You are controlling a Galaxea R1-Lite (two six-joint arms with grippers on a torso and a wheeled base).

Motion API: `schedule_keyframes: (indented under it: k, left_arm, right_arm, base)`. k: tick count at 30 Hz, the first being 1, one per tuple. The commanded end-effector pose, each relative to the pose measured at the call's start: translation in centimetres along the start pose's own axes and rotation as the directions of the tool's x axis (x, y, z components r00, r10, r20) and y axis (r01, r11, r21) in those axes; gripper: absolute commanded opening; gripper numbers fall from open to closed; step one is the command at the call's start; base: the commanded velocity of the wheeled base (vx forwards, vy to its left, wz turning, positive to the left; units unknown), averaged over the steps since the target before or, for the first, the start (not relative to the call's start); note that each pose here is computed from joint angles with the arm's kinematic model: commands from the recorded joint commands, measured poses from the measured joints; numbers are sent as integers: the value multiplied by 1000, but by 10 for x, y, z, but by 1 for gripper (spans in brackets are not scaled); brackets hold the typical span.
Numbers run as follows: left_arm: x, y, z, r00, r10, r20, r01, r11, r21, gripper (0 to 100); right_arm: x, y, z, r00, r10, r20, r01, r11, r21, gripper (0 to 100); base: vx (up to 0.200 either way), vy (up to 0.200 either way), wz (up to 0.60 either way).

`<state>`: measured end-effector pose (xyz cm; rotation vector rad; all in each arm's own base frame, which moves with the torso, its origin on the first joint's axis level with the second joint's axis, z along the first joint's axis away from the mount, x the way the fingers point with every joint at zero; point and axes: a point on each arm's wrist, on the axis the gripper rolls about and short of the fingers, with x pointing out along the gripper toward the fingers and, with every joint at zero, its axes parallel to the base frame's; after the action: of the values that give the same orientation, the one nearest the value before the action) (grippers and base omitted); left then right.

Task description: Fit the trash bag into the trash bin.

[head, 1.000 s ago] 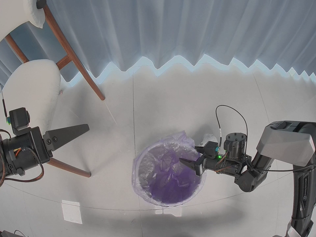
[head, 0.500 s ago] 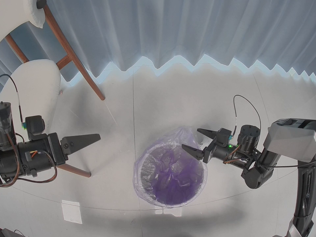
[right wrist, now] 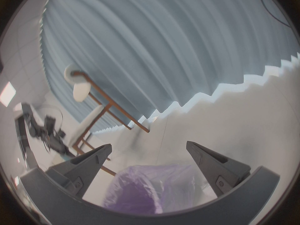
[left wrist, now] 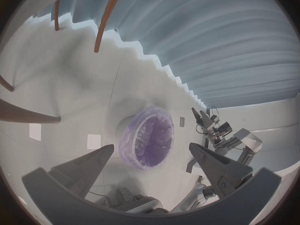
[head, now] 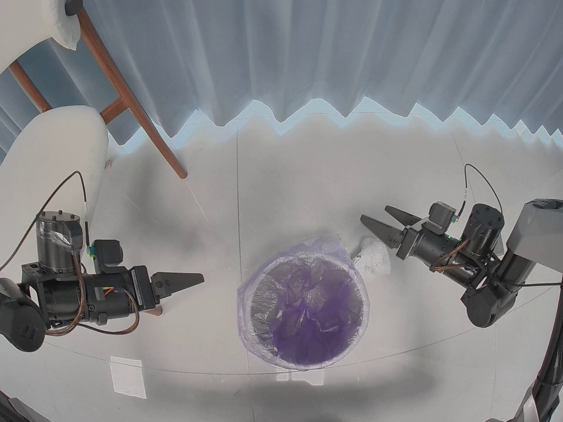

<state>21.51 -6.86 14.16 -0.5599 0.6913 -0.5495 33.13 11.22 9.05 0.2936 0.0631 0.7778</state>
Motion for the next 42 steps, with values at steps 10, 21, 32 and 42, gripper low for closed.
schedule_keyframes:
  k: [10, 21, 32, 42]
  left_arm:
    - [50, 76, -52, 990, 69, -120, -52, 989, 140, 100]
    - [92, 118, -87, 994, 93, -53, -69, 935, 348, 100]
    - [120, 110, -77, 996, 85, 19, -85, 892, 445, 100]
    - [147, 110, -68, 992, 88, 92, -121, 875, 469, 100]
  right_arm:
    - [-88, -10, 44, 953, -286, 99, 172, 781, 600, 100]
    - [-94, -86, -5, 896, -443, -25, 321, 609, 726, 100]
    - [-92, -109, -17, 895, -445, -43, 286, 496, 820, 100]
    - [-103, -141, 0, 862, -505, 48, 262, 524, 810, 100]
  base:
    - [0, 0, 0]
    - [0, 0, 0]
    - [0, 0, 0]
    - [0, 0, 0]
